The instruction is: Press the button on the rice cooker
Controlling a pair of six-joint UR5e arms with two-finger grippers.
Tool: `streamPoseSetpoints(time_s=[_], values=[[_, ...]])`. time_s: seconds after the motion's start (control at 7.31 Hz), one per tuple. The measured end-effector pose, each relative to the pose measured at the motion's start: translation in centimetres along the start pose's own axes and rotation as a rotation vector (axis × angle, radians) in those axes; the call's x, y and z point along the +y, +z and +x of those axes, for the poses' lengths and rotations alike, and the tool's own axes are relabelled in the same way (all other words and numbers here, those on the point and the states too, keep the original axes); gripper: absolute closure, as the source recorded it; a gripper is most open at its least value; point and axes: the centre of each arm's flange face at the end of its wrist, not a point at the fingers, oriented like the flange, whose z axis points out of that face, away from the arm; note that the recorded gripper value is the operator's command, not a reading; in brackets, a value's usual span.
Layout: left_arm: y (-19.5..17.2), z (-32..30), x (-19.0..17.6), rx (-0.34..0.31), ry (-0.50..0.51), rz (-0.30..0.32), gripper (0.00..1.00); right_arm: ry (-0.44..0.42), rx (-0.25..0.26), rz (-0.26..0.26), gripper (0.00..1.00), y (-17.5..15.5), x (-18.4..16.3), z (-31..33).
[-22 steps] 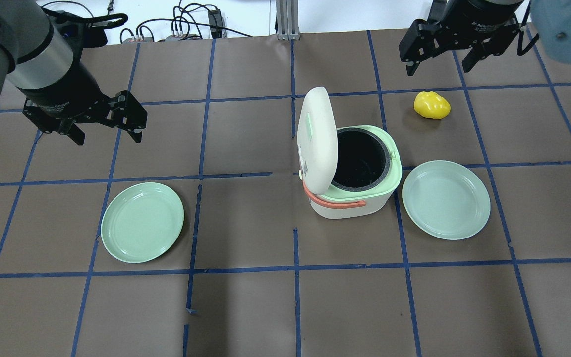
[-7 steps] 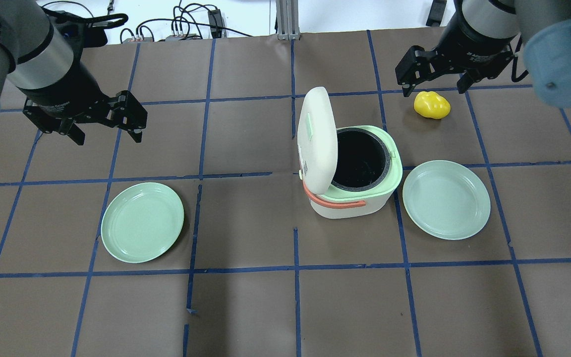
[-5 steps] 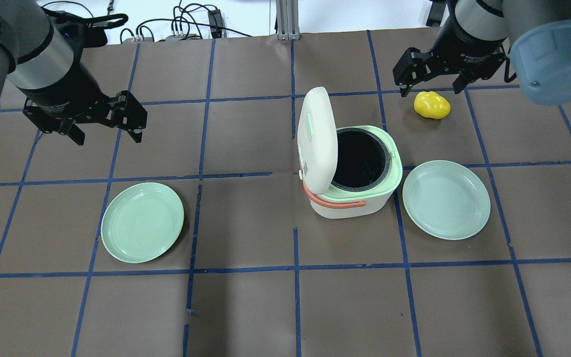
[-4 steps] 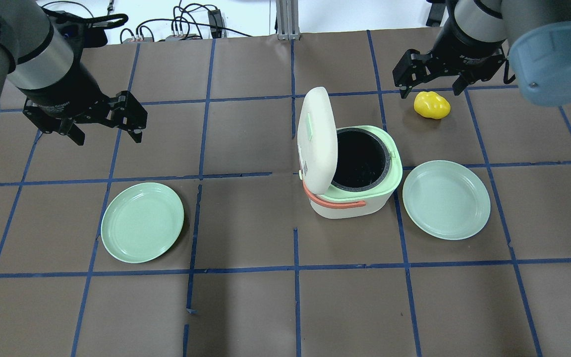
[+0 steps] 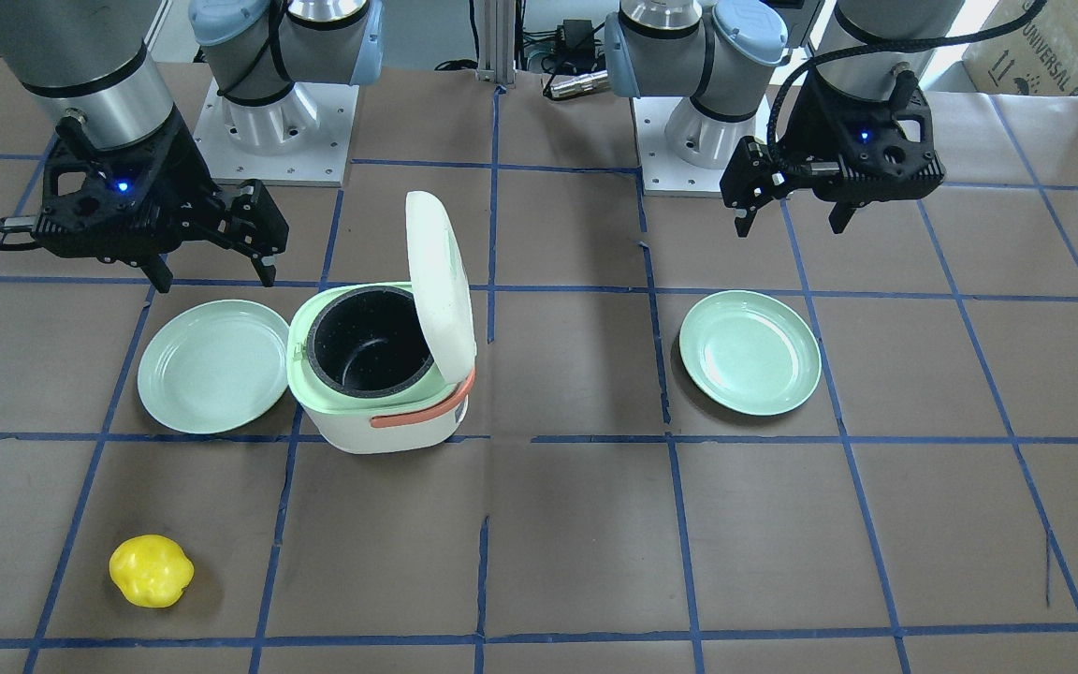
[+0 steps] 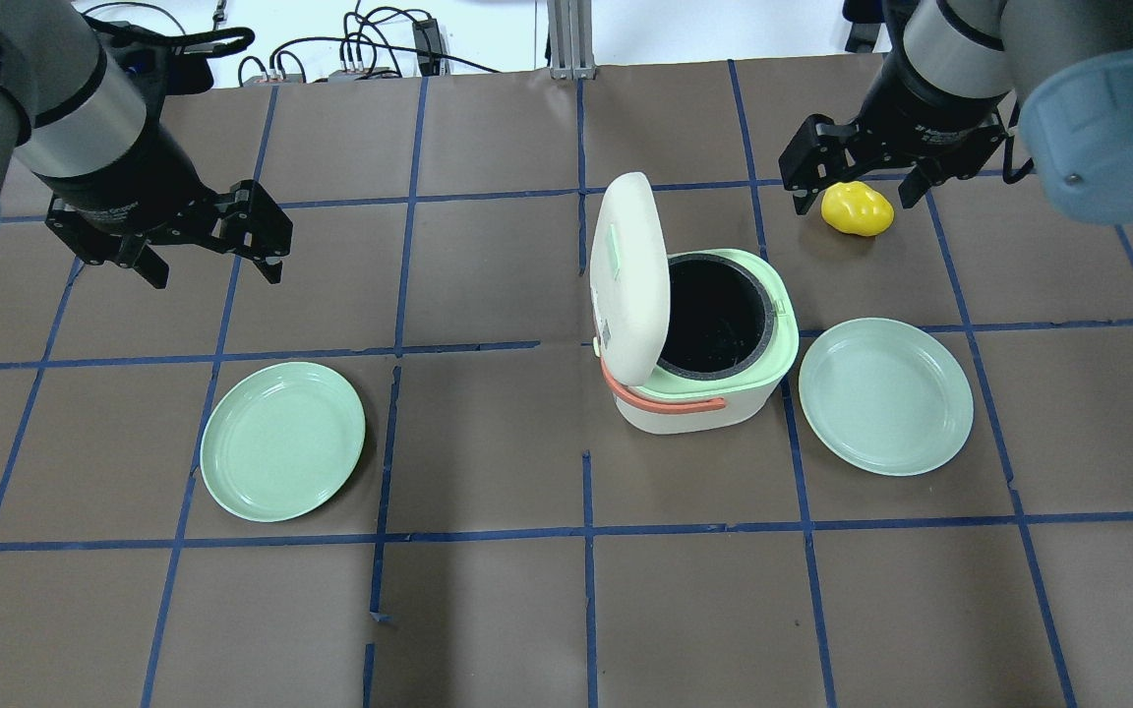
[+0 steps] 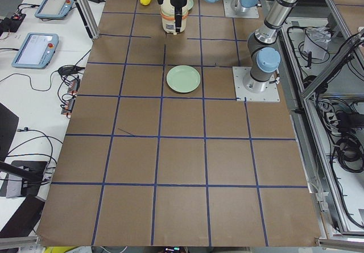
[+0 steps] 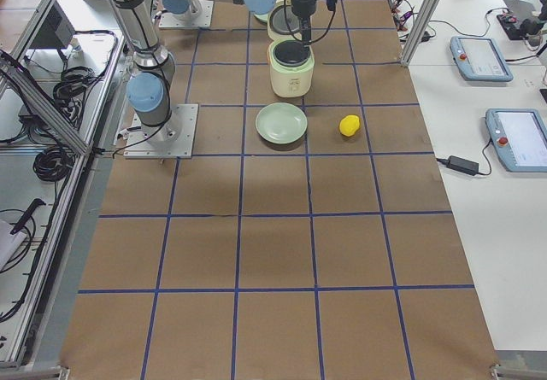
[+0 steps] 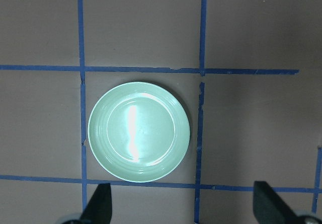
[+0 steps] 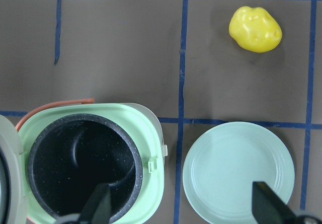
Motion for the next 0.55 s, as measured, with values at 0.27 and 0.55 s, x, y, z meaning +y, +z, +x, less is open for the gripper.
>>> streamPoseSetpoints(time_s=[0.27,0.55], values=[[0.0,0.0,0.0,0.0,0.0,0.0,0.0,-0.005,-0.001,0.0,0.0,-1.6,2.1,-0.4],[0.0,0.0,0.0,0.0,0.0,0.001,0.0,-0.008,0.001,0.038,0.0,-3.6,3.7,-0.6]])
